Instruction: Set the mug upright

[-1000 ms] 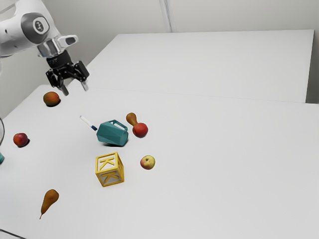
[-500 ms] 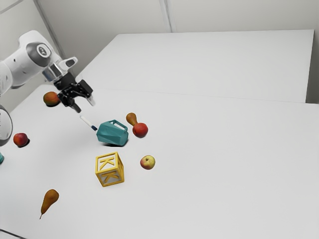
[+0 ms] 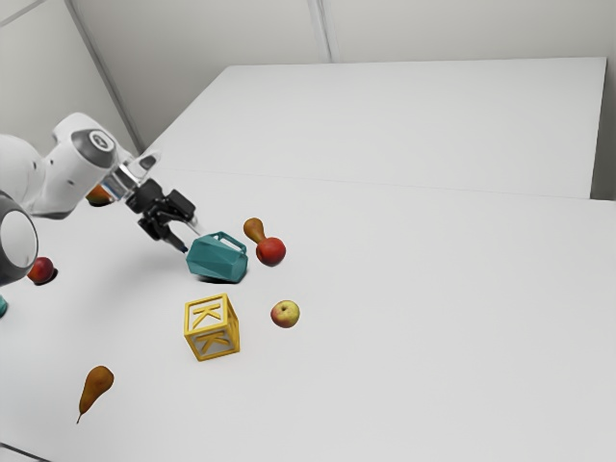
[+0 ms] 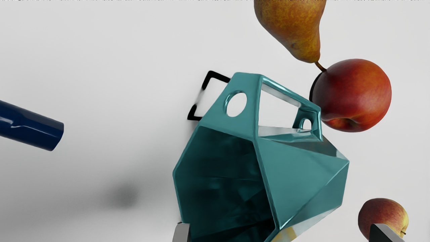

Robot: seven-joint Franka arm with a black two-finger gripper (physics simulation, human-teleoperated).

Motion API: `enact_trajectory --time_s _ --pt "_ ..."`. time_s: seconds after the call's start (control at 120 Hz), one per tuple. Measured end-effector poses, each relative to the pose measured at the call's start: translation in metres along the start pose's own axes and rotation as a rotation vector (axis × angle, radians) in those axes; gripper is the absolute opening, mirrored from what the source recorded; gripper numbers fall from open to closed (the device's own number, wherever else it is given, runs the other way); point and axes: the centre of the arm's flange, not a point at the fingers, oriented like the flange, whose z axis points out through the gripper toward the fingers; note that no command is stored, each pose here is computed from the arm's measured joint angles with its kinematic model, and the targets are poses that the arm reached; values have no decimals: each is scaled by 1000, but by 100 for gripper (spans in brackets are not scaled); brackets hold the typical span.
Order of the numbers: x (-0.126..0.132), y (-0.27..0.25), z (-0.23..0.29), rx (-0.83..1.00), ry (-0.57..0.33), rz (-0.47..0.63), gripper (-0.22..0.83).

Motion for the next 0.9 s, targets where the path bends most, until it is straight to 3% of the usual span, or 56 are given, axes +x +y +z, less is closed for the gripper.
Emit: enact_trajectory --time_s 0.425,0.592,0.9 --pt "1 -5 38 -162 77 68 58" --pt "-1 -4 46 -199 87 91 53" --pt "-4 -4 51 -231 98 127 12"
